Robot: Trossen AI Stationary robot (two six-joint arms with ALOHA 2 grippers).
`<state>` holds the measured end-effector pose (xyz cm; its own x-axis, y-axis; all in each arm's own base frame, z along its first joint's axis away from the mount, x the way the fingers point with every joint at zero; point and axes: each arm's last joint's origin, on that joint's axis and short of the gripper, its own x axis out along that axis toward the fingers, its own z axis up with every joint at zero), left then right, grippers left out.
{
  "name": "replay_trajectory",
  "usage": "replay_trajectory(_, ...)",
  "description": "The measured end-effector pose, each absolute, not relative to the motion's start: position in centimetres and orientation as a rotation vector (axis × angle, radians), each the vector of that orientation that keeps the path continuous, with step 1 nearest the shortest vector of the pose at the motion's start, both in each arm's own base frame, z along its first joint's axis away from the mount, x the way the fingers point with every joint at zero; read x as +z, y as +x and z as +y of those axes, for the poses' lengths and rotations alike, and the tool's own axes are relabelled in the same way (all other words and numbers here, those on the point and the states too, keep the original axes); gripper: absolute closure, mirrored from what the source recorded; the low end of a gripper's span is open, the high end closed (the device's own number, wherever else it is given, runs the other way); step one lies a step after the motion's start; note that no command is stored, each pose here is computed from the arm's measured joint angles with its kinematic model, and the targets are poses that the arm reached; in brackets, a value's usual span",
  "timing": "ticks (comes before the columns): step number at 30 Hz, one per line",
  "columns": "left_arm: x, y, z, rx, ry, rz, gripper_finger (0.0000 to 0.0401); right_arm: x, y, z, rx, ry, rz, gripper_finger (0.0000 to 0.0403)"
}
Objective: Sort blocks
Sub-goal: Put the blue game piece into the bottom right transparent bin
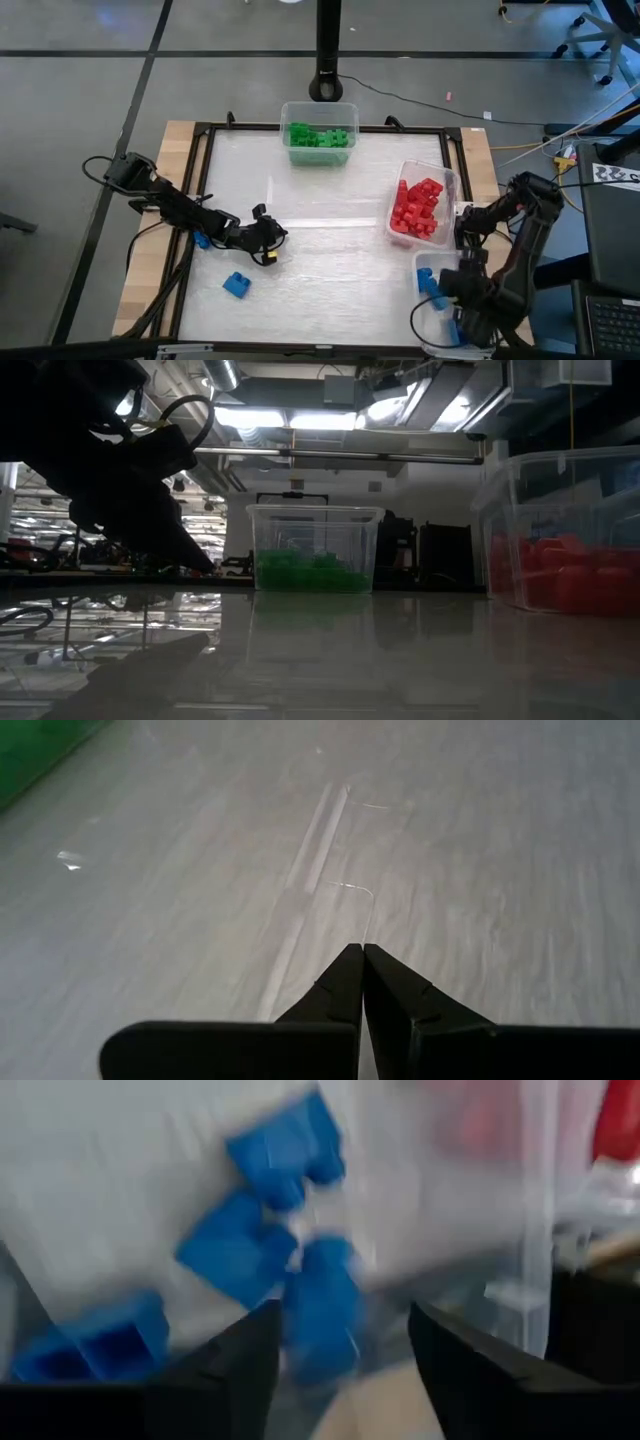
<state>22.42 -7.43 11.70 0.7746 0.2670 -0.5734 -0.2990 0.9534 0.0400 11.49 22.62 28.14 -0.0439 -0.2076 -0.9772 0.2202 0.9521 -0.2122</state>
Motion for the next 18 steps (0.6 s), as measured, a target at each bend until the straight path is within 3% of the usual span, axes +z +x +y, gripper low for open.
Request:
replay_trajectory(4, 11.7, 22.4, -7.4, 0.308, -0.055, 0.612, 0.0400, 27.9, 12.6, 21.9, -0.294, 0.030, 1.722, 0.0128)
replay_trajectory(10, 11.7, 22.4, -7.4, 0.311, -0.061, 0.611, 0.0400, 29.4, 16.7, 19.8, -0.092, -0.025, 1.705, 0.0082)
replay_trajectory(14, 11.7, 22.5, -7.4, 0.317, -0.086, 0.605, 0.0400, 31.4, 20.5, 18.1, 0.015, -0.167, 1.448, 0.0071)
replay_trajectory(18, 11.8, 22.5, -7.4, 0.308, -0.058, 0.606, 0.0399, 32.9, 24.4, 16.8, -0.001, -0.393, 1.085, 0.0072)
